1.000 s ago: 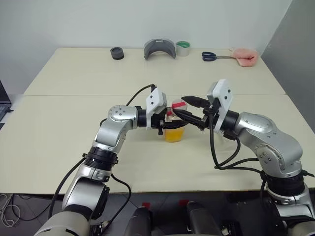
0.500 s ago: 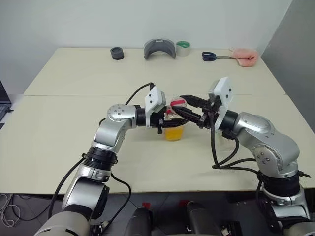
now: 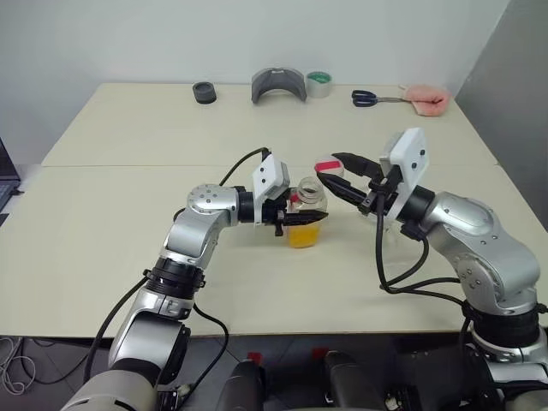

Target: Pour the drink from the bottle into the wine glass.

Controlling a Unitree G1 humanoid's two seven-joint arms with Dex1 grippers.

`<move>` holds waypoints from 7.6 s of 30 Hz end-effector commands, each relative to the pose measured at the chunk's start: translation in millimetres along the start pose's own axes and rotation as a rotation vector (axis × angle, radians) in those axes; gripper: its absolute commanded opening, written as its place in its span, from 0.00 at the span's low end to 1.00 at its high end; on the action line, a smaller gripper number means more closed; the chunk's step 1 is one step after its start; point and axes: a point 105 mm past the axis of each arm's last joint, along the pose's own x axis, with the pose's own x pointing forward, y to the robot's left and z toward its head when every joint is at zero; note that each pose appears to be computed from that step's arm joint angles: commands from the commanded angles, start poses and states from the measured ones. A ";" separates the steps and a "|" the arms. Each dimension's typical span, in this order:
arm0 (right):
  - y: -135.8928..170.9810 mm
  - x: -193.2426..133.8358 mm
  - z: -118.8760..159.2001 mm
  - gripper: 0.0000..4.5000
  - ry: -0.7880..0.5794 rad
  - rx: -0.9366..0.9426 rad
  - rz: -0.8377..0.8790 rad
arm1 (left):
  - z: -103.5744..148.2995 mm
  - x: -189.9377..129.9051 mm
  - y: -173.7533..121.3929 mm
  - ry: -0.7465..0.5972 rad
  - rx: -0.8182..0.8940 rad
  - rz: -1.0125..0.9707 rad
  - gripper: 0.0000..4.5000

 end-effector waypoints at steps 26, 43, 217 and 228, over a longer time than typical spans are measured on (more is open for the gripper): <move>-78.5 -161.6 -92.3 1.00 0.440 0.101 -0.540 | 17.9 -15.6 15.2 -0.070 0.014 0.140 0.40; 54.0 68.1 -14.0 1.00 0.100 0.025 0.311 | -6.1 -176.5 124.8 0.011 -0.064 1.222 0.40; -2.4 51.8 -121.2 0.03 0.114 0.221 -0.310 | -23.3 -121.2 -9.1 0.152 -0.047 0.523 1.00; 23.3 133.6 -104.6 0.03 0.019 0.195 -0.113 | -14.3 -151.3 2.4 0.165 -0.010 0.694 1.00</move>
